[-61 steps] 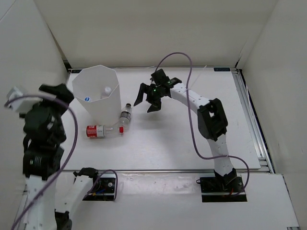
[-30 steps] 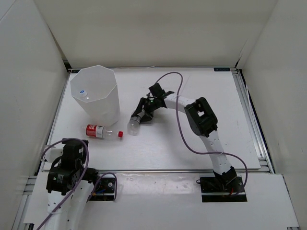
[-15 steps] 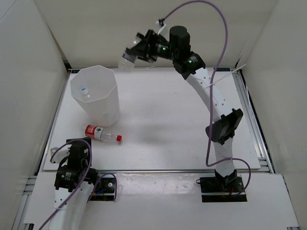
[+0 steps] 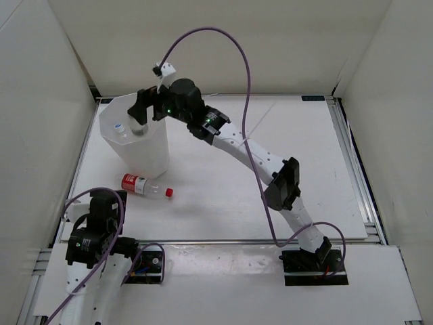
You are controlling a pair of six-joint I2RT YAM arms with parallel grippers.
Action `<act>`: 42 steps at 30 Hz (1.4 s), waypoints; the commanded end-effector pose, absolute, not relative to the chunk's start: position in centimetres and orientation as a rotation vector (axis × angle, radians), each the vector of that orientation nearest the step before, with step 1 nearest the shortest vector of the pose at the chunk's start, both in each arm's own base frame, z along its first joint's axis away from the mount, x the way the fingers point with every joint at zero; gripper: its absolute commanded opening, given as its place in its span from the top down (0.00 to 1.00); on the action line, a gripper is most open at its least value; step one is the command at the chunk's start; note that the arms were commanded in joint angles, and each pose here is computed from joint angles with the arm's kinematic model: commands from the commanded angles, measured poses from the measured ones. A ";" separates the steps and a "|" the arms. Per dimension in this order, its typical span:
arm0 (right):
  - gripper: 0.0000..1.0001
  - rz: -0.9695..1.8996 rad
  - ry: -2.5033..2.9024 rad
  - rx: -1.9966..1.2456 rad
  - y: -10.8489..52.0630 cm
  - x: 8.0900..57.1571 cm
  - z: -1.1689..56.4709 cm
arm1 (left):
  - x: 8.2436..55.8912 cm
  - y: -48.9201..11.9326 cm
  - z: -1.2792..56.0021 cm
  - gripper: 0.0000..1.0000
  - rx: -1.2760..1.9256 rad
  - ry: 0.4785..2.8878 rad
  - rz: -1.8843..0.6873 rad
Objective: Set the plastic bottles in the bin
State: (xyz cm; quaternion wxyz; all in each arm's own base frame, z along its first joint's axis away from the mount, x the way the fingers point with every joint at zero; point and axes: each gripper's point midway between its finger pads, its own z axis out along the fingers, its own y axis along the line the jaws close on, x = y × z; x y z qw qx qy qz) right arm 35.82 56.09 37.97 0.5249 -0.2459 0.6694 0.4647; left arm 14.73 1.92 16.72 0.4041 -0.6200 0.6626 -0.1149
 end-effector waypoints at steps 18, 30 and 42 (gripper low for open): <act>0.00 0.645 1.463 -0.577 36.0 29.0 52.1 | 24.0 -0.5 9.1 0.00 -1.606 1.509 -0.536; 0.00 0.527 1.557 -0.621 31.0 27.1 48.8 | 26.1 1.1 5.0 0.00 -1.587 1.605 -0.429; 0.00 0.426 1.652 -0.645 28.0 27.6 44.9 | 27.9 0.7 3.9 0.00 -1.502 1.748 -0.463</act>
